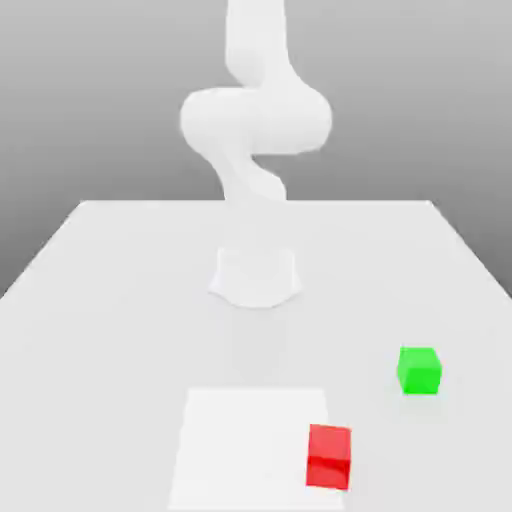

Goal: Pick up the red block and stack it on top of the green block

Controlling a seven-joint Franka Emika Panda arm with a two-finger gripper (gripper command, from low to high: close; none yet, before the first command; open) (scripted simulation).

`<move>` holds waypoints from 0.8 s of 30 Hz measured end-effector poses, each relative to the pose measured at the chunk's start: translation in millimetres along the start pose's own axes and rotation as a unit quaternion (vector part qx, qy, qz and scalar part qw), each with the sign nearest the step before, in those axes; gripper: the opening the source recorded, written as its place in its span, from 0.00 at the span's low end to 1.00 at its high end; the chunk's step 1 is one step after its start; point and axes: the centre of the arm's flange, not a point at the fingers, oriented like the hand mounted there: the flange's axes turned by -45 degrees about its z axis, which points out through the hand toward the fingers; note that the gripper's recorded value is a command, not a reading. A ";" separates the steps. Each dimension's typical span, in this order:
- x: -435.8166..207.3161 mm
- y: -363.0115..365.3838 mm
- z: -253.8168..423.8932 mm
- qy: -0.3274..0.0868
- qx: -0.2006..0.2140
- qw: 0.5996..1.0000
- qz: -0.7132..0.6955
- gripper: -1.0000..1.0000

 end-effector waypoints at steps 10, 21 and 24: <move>-41.7 -27.8 177.7 -0.114 0.096 0.967 -0.206 0.50; -150.5 -75.4 327.5 -0.214 0.183 0.861 -0.425 0.50; -187.4 -84.9 357.3 -0.237 0.202 0.819 -0.481 0.50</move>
